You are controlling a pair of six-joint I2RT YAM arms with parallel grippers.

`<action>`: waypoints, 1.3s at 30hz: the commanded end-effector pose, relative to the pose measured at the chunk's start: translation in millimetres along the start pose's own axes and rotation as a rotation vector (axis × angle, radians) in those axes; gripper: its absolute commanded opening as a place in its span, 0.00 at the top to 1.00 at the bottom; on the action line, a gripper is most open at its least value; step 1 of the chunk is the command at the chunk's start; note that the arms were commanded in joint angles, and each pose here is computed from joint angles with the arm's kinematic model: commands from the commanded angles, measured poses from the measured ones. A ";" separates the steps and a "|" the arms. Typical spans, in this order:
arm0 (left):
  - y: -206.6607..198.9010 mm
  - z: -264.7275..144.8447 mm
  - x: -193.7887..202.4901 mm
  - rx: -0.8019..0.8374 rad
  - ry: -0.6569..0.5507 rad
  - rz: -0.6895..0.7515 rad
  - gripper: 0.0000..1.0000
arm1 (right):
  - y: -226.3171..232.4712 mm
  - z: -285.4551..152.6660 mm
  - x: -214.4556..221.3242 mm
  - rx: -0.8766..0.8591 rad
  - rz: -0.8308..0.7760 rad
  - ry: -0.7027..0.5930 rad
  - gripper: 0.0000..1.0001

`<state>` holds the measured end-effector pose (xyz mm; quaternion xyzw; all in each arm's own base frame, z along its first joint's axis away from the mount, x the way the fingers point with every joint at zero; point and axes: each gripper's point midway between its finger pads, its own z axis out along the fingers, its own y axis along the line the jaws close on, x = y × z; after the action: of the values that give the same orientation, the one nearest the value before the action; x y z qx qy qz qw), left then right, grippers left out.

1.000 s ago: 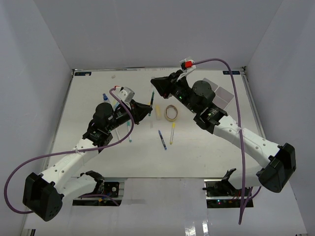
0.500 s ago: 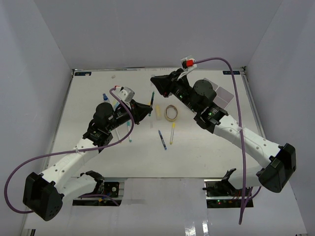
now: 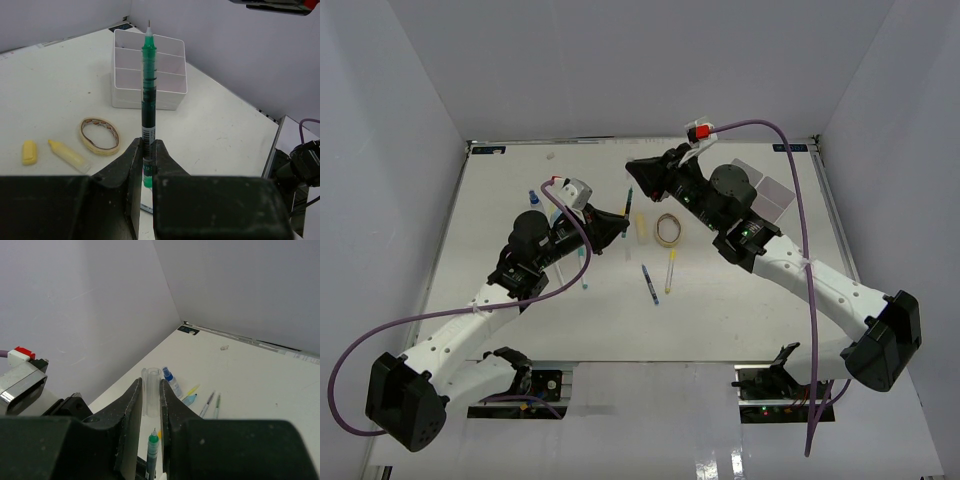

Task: Sort the stationery into containers
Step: Close the pen cap on the pen.

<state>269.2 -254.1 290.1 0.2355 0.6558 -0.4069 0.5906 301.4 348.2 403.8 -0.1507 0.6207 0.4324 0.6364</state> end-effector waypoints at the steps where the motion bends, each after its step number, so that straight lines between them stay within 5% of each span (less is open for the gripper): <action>1: -4.2 -4.5 -11.9 0.011 -0.043 0.015 0.93 | 6.8 -0.9 -14.6 -0.018 0.010 -0.061 0.92; 39: 4.1 -5.7 -12.2 -0.016 -0.043 -0.001 0.94 | 11.2 -6.8 -4.6 -0.047 0.031 -0.026 0.92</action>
<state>273.3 -249.5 289.8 0.2261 0.6594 -0.4041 0.5923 297.3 352.2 391.4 -0.1548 0.6283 0.4435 0.6201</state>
